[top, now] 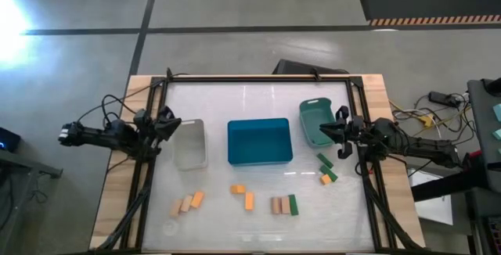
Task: Sort & place blocks by color
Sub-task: Put the yellow block into the blue bin
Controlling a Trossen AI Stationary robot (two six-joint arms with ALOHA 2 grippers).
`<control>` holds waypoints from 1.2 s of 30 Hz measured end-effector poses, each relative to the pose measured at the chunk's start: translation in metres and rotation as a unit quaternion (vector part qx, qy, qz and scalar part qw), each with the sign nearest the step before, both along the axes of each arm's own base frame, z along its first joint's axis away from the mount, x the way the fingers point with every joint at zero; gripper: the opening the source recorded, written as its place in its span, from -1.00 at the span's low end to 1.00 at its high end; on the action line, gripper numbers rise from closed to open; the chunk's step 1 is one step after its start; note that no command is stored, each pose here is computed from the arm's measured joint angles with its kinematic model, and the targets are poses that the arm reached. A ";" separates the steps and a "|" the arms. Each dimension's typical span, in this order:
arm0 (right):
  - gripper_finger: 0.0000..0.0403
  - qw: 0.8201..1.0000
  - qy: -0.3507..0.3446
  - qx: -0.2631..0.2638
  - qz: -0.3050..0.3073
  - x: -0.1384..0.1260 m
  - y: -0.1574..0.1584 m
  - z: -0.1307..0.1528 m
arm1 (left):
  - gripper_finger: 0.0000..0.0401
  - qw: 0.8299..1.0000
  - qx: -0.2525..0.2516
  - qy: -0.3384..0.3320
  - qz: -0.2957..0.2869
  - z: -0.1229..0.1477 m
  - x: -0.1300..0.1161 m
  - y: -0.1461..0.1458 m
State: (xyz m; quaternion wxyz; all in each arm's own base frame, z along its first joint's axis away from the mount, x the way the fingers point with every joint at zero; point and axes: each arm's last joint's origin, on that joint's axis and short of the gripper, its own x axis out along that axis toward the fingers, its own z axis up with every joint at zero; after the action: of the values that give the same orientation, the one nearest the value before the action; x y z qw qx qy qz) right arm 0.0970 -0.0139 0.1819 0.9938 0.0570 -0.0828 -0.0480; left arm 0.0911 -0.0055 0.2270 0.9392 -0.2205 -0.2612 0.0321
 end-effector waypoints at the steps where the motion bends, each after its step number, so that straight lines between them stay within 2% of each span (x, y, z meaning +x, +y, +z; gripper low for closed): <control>1: -0.79 1.000 0.000 -0.004 0.000 0.000 0.000 0.000 | -1.00 1.000 0.002 -0.001 0.001 0.005 0.001 0.000; 6: -0.79 0.999 -0.020 -0.023 -0.010 -0.001 0.000 0.004 | -1.00 1.000 0.015 0.024 0.006 0.023 0.012 -0.002; 9: -0.79 0.997 -0.070 -0.022 -0.020 -0.003 0.000 0.014 | -1.00 0.999 0.020 0.039 0.008 0.033 0.021 -0.003; 16: -0.79 0.983 -0.166 -0.081 0.000 -0.011 0.003 0.032 | -1.00 0.997 0.030 0.069 0.019 0.058 0.045 -0.007; 36: -0.79 0.965 -0.228 -0.128 -0.001 -0.017 0.005 0.045 | -1.00 0.982 0.051 0.179 0.012 0.094 0.144 -0.023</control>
State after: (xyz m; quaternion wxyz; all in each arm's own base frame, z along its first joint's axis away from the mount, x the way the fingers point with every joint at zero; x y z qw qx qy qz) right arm 0.0798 -0.0092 0.2267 0.9476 -0.0614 -0.3125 -0.0242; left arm 0.2356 -0.0281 0.3207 0.9804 -0.1595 -0.0926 0.0692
